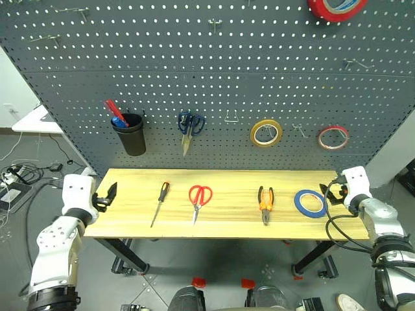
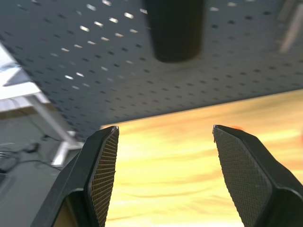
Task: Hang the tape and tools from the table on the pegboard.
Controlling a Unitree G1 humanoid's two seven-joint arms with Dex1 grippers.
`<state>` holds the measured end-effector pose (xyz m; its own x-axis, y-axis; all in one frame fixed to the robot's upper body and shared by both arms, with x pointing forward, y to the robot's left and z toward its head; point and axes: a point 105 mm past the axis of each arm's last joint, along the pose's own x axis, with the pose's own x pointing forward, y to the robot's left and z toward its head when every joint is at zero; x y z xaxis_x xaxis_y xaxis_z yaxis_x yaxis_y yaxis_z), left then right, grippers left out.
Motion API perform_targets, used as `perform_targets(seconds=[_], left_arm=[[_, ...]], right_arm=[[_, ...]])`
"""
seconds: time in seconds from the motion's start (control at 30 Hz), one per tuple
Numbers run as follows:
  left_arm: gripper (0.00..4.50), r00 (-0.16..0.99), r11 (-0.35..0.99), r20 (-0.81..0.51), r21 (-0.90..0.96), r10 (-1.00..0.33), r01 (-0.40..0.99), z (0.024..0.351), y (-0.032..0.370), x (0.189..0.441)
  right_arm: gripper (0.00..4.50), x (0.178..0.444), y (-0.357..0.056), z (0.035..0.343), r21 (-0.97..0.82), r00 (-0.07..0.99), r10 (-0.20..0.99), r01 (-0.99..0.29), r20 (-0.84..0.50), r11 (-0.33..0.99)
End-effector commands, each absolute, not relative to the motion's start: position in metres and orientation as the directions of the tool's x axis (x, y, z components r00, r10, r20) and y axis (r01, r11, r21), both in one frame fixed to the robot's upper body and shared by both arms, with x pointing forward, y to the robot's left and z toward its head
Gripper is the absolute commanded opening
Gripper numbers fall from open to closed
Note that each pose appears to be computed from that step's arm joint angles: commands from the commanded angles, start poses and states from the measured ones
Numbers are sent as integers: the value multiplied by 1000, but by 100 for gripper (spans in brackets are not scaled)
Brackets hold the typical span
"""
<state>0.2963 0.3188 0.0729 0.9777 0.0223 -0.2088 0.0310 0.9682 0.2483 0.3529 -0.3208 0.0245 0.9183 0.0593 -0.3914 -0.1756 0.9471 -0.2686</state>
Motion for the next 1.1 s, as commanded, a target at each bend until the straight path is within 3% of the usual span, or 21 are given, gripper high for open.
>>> perform_targets(seconds=[0.03,0.1,0.33,0.6,0.83,1.0,1.1], left_arm=[[334,978,958,-167,237,-122,160,91,272,309],[334,945,908,-221,292,-243,302,87,238,311],[334,824,760,-253,320,-507,566,90,174,311],[334,561,506,-313,245,-766,827,98,122,304],[334,383,304,-342,263,-858,916,106,88,304],[334,318,227,-338,282,-886,932,110,72,299],[338,295,201,-341,284,-893,938,110,68,294]], right_arm=[[450,355,-291,37,-241,894,200,-314,-401,918],[450,353,-282,40,-249,876,223,-352,-428,902],[450,346,-269,40,-266,807,227,-423,-546,866],[450,358,-257,28,-228,717,218,-470,-662,853],[450,380,-256,27,-225,681,200,-481,-704,847],[450,384,-258,21,-183,616,190,-490,-764,852],[393,382,-258,16,-195,565,172,-529,-807,826]])
